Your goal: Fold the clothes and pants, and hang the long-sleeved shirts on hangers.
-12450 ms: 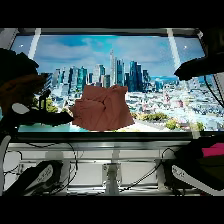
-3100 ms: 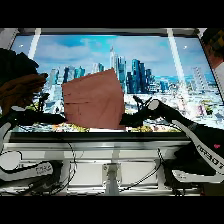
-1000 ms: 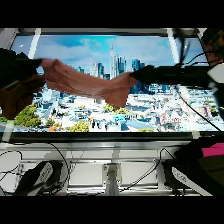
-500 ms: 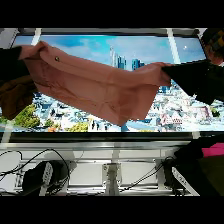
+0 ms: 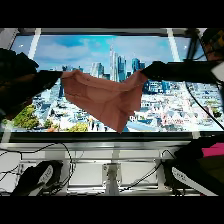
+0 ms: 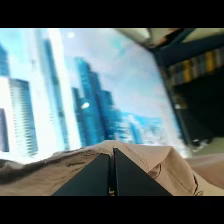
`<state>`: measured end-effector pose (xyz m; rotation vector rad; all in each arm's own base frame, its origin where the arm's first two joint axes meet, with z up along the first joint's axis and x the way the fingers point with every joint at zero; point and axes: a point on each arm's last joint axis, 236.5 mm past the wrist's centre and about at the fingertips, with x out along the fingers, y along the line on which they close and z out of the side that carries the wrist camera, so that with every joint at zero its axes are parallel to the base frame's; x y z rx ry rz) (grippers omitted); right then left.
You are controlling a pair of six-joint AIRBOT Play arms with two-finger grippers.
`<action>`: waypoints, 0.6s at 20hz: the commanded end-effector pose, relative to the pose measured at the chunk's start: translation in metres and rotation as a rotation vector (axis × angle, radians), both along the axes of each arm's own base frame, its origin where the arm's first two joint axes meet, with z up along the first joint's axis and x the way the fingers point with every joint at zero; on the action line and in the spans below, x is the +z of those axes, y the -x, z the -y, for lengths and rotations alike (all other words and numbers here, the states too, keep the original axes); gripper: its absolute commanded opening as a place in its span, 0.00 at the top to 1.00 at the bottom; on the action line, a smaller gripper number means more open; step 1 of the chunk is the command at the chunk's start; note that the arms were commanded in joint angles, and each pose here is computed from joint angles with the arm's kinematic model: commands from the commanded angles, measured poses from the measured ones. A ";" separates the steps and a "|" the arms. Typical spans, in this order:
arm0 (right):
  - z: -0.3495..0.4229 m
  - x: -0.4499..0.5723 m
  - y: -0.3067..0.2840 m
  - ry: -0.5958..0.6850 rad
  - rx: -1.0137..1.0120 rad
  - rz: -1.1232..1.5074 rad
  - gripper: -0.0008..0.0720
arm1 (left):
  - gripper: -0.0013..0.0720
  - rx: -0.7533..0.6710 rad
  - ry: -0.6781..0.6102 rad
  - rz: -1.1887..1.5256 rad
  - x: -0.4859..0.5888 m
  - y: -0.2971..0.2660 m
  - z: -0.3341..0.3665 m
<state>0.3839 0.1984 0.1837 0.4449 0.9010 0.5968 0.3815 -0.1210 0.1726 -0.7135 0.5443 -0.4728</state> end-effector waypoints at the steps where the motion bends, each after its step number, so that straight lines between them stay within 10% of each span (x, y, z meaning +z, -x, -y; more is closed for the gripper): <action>1: 0.001 -0.079 -0.056 0.006 -0.088 -0.111 0.98 | 0.97 0.160 -0.124 -0.054 -0.073 -0.052 -0.018; 12: -0.027 -0.151 -0.027 0.063 0.047 -0.328 0.98 | 0.97 0.204 -0.348 -0.126 -0.155 -0.079 -0.051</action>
